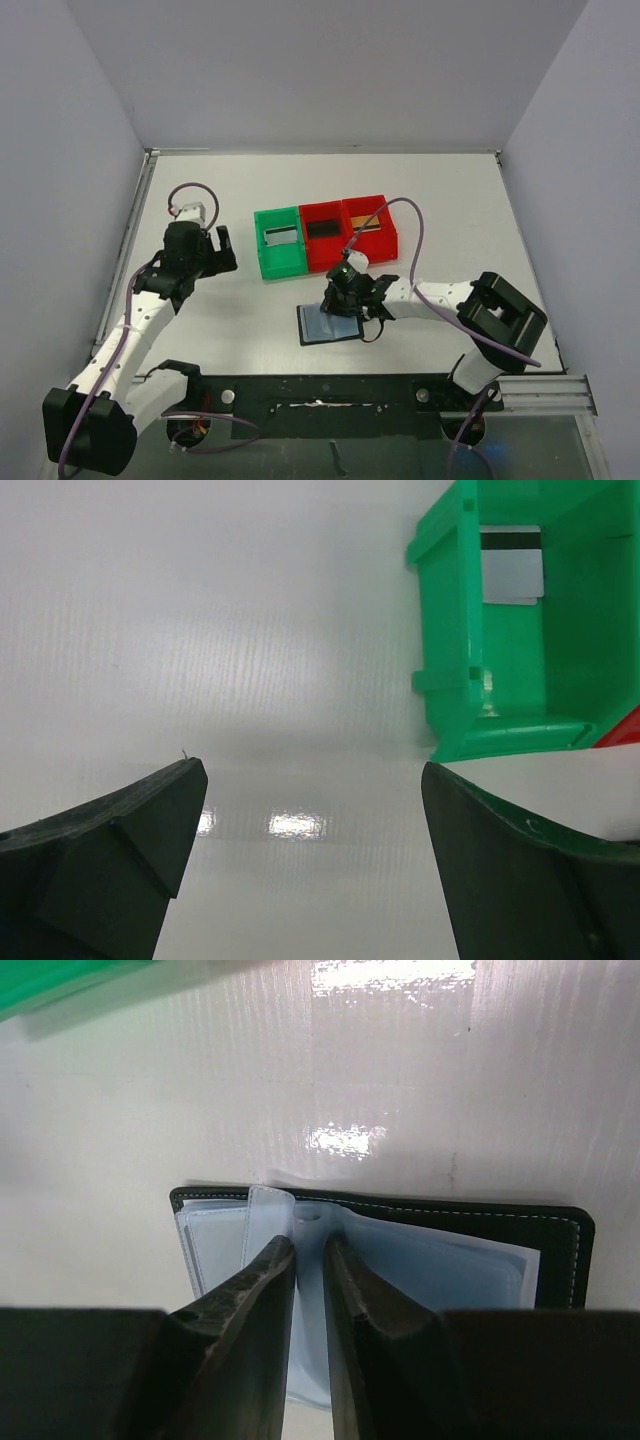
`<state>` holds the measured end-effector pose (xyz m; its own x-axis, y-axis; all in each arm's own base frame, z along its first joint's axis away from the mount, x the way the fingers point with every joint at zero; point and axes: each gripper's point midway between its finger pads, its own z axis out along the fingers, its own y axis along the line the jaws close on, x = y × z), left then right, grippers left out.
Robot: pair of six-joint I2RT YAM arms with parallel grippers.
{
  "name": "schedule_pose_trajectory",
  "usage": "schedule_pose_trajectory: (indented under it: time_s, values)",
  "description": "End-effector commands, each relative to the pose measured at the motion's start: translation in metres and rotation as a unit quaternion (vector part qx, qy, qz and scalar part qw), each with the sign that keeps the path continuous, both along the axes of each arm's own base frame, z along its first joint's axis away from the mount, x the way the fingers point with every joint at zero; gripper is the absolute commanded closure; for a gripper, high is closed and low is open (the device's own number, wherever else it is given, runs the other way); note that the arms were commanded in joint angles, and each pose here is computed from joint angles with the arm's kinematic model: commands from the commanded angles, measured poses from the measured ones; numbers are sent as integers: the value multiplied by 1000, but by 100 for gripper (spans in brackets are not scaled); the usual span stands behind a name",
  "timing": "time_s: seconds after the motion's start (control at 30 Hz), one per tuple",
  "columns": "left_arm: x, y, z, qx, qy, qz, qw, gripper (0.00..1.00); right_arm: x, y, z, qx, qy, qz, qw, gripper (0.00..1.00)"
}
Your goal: Take the credit cards out of the card holder
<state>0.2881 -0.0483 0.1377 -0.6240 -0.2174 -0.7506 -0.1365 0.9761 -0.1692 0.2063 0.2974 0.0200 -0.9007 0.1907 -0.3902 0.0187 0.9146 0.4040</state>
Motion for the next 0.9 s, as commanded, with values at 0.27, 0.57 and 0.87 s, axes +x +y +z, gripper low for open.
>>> schedule_pose_trajectory:
  time_s: [0.27,0.57,0.87]
  values:
    - [-31,-145,50,-259,-29,-215,941,21,-8,-14,-7,98,18,-4,995,71]
    - [-37,-140,39,-191,-17,-164,968,23,-5,-11,2,-35,-10,23,999,42]
    - [-40,-118,50,-190,-44,-111,975,23,-11,0,-7,-89,-8,49,995,28]
